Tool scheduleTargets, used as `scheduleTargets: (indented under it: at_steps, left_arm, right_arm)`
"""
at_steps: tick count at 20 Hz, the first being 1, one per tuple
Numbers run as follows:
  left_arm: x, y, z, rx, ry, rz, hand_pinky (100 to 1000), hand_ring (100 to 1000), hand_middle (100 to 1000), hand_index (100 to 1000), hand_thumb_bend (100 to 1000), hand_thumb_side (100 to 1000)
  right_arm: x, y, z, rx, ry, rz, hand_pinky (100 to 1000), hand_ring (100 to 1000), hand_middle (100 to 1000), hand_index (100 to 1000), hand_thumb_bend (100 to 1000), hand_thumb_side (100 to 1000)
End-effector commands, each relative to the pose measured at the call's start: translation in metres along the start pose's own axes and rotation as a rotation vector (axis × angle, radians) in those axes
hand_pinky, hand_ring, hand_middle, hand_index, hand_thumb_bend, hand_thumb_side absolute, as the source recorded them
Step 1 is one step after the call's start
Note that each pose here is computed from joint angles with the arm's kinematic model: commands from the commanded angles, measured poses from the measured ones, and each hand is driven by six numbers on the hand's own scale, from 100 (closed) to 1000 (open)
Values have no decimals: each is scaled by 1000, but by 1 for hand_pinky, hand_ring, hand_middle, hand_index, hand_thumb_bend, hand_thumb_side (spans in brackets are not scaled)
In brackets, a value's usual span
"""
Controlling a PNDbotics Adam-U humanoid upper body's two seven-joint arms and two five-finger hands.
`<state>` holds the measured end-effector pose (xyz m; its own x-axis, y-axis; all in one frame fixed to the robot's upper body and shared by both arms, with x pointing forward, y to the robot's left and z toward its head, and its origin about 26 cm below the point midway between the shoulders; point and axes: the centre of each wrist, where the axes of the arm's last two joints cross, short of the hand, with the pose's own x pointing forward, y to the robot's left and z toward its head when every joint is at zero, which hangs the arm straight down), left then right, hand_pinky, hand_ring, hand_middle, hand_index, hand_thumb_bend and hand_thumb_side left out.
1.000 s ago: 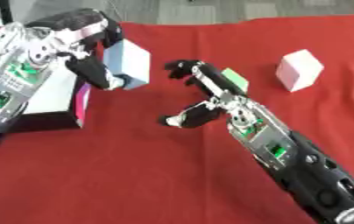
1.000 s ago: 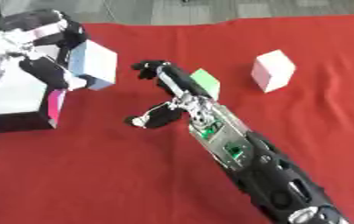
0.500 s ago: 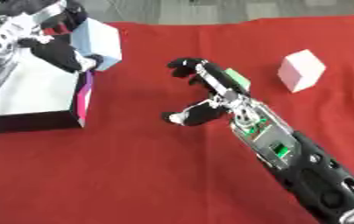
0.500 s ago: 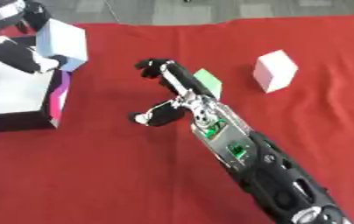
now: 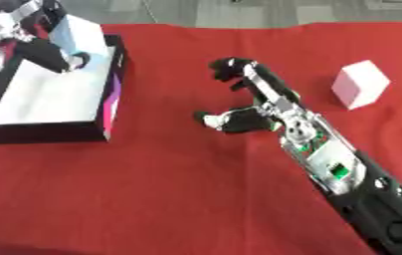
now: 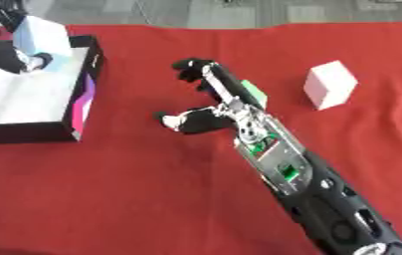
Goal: Pick up the objects with one hand, pass them to the other hand, and then place them into the box on the other side of the table.
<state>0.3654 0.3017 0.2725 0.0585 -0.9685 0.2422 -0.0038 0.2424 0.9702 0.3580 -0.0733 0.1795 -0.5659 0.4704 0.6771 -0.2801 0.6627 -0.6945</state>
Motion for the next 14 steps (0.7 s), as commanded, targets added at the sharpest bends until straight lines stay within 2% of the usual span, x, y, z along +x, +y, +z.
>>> scheduleTargets:
  at_steps: [1, 2, 4, 7, 14]
  left_arm:
    - [-19, 15, -4, 48, 74, -3, 714, 701, 402, 444, 245, 100]
    - [-23, 14, -7, 47, 91, 3, 714, 701, 402, 445, 243, 100]
    - [-31, 10, -12, 46, 124, 13, 714, 702, 403, 447, 242, 100]
    - [-42, 5, -21, 41, 175, 27, 713, 703, 407, 452, 238, 100]
    - [-61, -10, -39, 18, 260, 51, 715, 712, 448, 499, 194, 100]
  right_arm:
    - [11, -13, -2, -42, -41, 0, 746, 804, 717, 828, 460, 280]
    - [12, -13, -2, -46, -42, -2, 748, 805, 719, 829, 437, 299]
    - [13, -14, -2, -53, -46, -8, 751, 809, 724, 831, 327, 359]
    - [13, -14, -2, -58, -48, -24, 751, 811, 727, 834, 271, 353]
    - [17, -17, -3, -64, -71, -32, 743, 803, 715, 823, 420, 252]
